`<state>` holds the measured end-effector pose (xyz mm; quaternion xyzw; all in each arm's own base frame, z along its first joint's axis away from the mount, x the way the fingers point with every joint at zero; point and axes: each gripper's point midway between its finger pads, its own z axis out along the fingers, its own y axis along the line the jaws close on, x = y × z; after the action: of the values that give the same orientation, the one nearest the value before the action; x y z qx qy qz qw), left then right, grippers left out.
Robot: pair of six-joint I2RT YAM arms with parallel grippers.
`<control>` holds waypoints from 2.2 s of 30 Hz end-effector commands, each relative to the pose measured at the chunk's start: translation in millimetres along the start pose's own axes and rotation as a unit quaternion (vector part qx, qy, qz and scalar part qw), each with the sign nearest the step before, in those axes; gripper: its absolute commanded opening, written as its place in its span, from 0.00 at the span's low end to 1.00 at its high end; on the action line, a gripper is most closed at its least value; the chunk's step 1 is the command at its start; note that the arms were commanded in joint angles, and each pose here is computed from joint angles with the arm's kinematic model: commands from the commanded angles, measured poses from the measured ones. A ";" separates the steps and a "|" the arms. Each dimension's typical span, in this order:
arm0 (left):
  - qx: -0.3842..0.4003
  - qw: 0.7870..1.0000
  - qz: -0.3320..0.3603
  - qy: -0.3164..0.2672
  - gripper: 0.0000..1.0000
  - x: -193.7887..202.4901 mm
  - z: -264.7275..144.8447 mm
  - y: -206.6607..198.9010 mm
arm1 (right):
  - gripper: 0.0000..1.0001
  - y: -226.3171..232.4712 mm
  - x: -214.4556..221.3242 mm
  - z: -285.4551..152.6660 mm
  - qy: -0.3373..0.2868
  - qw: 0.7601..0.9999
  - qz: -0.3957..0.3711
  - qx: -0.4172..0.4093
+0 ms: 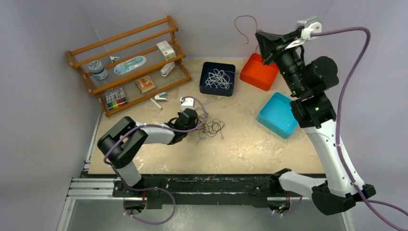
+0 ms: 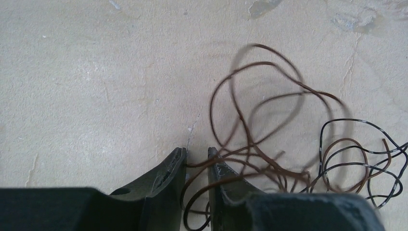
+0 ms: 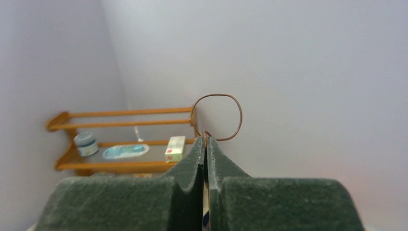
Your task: Untangle the cables
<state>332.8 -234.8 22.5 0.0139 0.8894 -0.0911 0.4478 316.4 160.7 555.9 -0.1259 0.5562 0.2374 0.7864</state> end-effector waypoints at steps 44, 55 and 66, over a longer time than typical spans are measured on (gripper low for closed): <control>-0.001 0.999 0.025 -0.049 0.56 -118.5 -113.5 12.1 | 0.00 -179.9 90.8 42.8 0.096 0.957 -0.028 0.272; -0.003 0.997 0.049 -0.052 0.56 -131.7 -114.2 8.6 | 0.00 -270.7 108.7 80.5 0.084 0.944 -0.047 0.316; 0.002 0.998 0.039 -0.040 0.56 -120.3 -106.2 5.9 | 0.00 -326.2 172.5 107.3 0.132 0.943 -0.053 0.300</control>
<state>313.5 -196.6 171.2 0.0530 0.8767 -0.0599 0.4744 612.1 -35.5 381.1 0.0854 0.7188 -0.0164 0.6897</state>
